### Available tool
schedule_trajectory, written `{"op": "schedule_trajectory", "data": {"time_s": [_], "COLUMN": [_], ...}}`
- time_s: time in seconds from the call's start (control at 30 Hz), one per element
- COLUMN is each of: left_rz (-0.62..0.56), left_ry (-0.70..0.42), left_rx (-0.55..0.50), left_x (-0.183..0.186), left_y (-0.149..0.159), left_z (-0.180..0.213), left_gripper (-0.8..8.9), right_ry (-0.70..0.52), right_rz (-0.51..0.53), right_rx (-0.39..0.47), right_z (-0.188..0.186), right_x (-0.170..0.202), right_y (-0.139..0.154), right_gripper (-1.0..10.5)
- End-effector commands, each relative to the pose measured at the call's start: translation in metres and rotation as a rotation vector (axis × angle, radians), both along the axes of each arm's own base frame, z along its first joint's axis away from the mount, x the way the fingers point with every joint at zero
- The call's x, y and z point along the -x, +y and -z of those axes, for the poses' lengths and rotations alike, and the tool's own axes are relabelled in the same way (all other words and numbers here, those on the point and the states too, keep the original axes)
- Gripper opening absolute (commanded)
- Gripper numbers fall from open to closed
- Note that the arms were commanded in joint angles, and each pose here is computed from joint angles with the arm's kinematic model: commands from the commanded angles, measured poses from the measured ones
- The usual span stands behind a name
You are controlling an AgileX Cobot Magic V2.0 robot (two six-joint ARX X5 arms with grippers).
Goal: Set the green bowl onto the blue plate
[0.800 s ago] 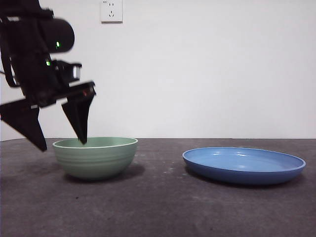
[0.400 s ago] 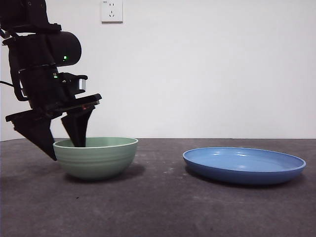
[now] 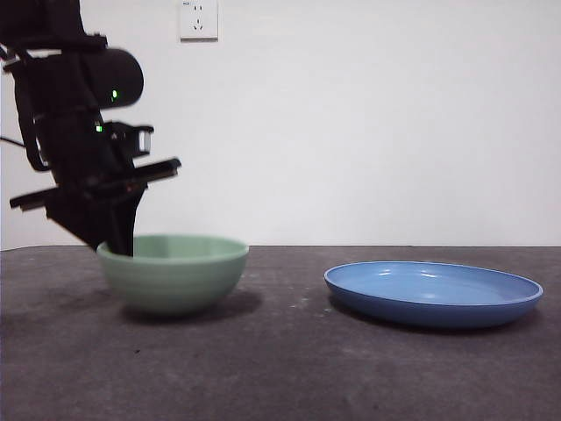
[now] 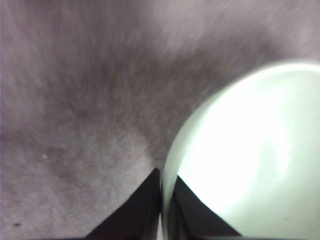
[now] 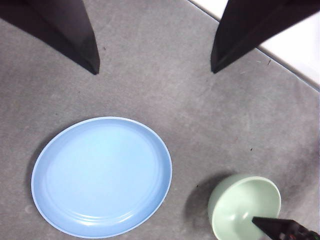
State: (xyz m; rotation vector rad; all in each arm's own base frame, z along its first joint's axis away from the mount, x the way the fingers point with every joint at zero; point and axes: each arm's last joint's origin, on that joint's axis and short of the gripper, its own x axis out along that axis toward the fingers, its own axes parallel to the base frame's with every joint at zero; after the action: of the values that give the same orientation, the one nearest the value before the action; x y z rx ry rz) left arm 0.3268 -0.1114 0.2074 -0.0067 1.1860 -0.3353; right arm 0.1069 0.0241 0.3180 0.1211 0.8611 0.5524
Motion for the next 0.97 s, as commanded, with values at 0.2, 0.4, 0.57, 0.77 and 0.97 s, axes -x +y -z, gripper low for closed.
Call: {"op": "schedule_trajectory", "data": {"time_s": [0.2,0.4,0.57,0.77,0.97], "left_rz": [-0.038,0.015,0.085,0.157,0.207], "left_ry": [-0.136,-0.175,-0.244,-0.267,-0.222], "left_rx": [0.080,0.164,0.220,0.248,0.231], "left_x": [0.007,0.015,0.020,0.015,0.001], "left_y": [-0.004,-0.025,-0.056,-0.090,-0.128], "left_z": [-0.042,-0.071,-0.097,-0.106,-0.090], "left_gripper": [0.15,0.15,0.15,0.15,0.15], "right_ry": [-0.021,-0.021,-0.021,-0.021,-0.020], "right_rz": [0.001,0.002,0.002,0.004,0.007], "right_rx": [-0.009,-0.009,-0.009,-0.011,-0.013], "right_z": [-0.006,-0.006,-0.006,-0.006,-0.006], "right_x": [-0.001,-0.001,-0.001,-0.001,0.000], "right_y": [0.000,0.000,0.000,0.000,0.000], "right_gripper": [3.5,3.5,3.5,3.5,3.5]}}
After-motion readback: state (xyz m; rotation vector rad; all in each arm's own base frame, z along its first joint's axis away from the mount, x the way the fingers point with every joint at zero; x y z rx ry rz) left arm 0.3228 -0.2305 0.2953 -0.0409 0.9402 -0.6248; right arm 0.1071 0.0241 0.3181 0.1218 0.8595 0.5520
